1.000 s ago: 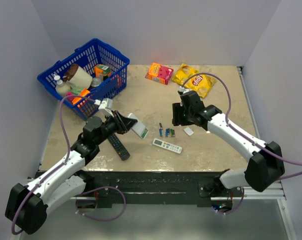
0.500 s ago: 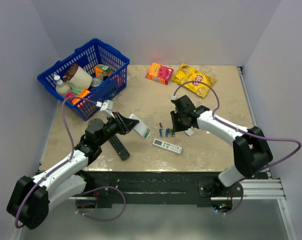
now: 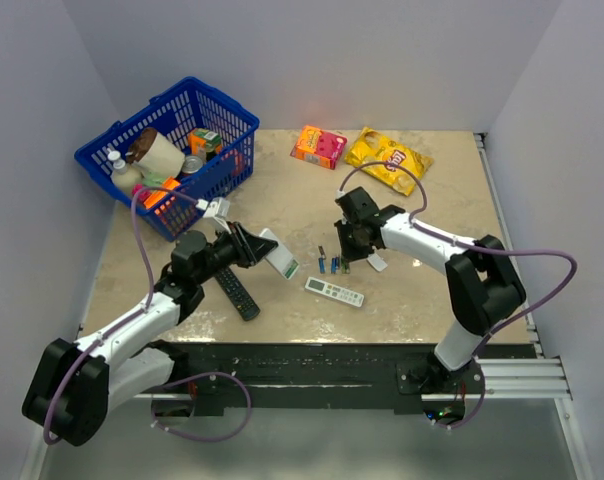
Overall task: Load the batteries into the remote control
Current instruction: Pick up the battery from the center of the board.
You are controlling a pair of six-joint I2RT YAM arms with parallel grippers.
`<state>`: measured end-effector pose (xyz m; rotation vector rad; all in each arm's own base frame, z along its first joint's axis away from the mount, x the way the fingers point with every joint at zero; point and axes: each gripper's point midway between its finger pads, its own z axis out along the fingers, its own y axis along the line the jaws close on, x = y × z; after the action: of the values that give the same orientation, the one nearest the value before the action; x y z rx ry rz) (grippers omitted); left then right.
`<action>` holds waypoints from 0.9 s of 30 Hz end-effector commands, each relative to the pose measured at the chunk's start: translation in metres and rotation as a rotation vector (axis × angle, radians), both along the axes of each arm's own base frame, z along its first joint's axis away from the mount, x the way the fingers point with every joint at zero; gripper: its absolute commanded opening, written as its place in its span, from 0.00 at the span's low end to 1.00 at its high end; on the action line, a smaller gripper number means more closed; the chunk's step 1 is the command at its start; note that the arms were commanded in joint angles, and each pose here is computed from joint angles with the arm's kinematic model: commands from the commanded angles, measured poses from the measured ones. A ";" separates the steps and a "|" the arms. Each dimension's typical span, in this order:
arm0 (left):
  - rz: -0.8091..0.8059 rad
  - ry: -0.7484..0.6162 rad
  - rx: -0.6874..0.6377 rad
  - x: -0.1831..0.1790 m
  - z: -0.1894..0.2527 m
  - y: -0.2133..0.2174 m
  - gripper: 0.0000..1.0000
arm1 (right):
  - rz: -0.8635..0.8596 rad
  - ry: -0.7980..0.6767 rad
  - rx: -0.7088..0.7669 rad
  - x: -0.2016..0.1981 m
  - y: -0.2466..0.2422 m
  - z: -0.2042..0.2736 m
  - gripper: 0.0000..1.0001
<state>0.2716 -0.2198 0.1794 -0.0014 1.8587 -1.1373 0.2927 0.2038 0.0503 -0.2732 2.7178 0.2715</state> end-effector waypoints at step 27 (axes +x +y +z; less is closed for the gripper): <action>-0.079 -0.135 0.046 0.017 0.026 -0.006 0.00 | -0.066 0.014 -0.055 0.027 0.012 -0.014 0.14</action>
<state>0.2797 -0.2231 0.1756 0.1139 1.8810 -1.1195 0.3094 0.2120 0.0319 -0.2184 2.7687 0.2011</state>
